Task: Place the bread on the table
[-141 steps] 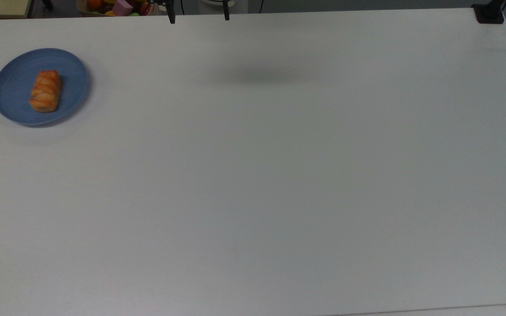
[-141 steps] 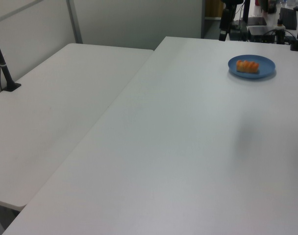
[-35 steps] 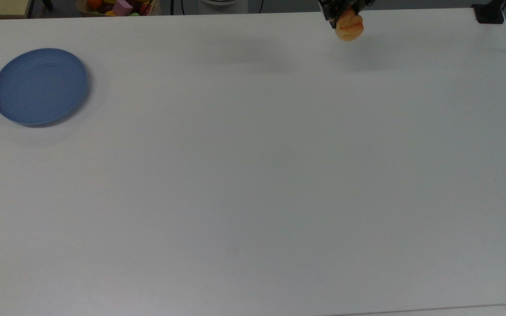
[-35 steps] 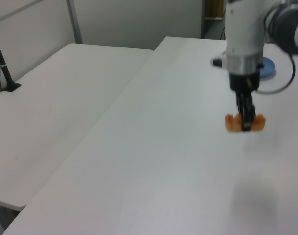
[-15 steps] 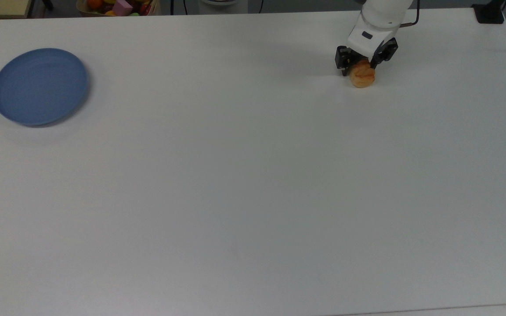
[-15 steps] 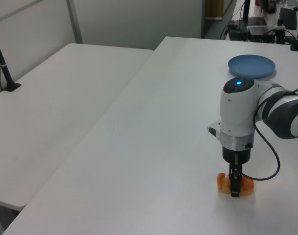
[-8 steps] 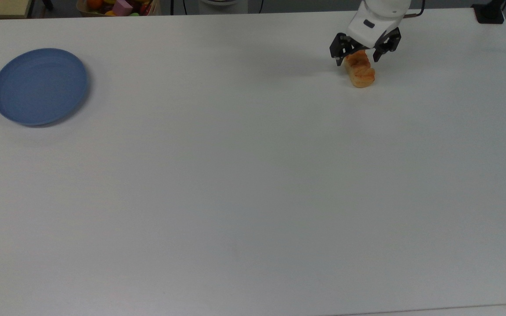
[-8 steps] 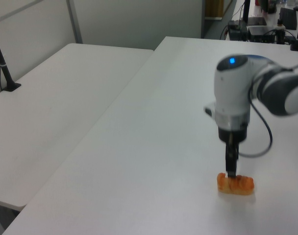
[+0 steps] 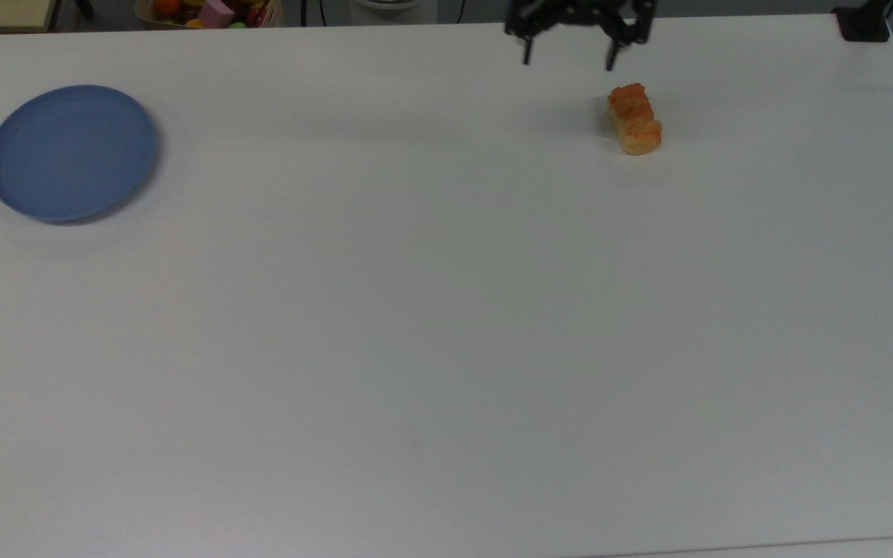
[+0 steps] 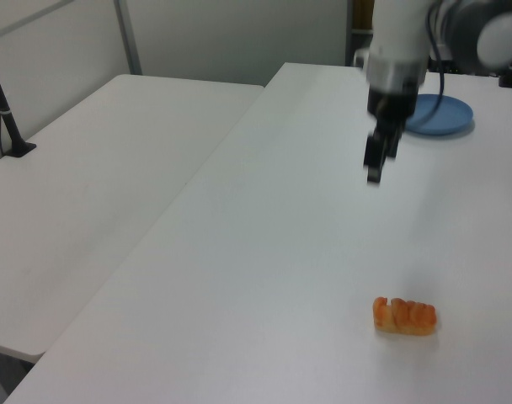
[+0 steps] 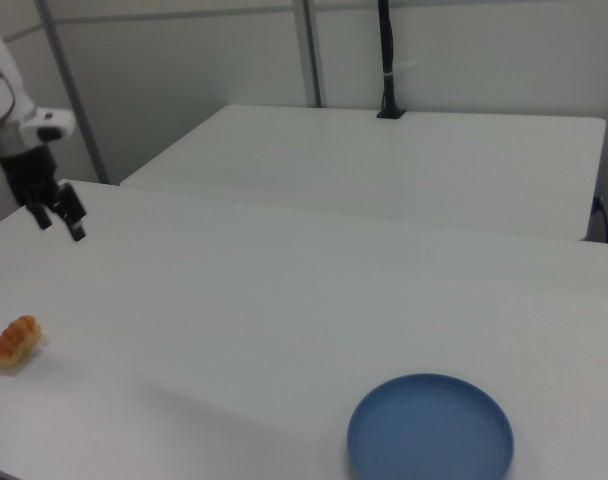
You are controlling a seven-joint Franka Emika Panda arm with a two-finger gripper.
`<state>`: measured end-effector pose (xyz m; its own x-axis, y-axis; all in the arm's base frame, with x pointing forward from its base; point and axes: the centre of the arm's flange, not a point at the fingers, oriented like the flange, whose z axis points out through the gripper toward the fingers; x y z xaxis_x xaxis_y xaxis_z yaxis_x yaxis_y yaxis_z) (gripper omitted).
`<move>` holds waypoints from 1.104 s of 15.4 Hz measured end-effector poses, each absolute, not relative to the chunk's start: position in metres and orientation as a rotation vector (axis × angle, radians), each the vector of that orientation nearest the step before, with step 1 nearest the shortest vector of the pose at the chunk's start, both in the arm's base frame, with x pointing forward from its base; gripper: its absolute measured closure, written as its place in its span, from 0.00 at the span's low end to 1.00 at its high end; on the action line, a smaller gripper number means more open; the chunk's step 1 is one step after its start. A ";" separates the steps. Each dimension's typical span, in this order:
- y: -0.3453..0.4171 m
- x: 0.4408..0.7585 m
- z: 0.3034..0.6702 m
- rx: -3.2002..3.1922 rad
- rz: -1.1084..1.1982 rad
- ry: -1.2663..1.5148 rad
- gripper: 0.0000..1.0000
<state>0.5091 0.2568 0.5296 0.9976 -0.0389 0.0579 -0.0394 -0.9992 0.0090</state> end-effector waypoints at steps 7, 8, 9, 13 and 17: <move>0.119 0.528 0.606 3.110 0.109 -0.187 0.00; 0.104 0.529 0.609 3.114 0.111 -0.190 0.00; 0.090 0.531 0.611 3.123 0.113 -0.193 0.00; 0.050 0.536 0.612 3.171 0.107 -0.108 0.00; 0.041 0.546 0.611 3.161 0.191 0.179 0.00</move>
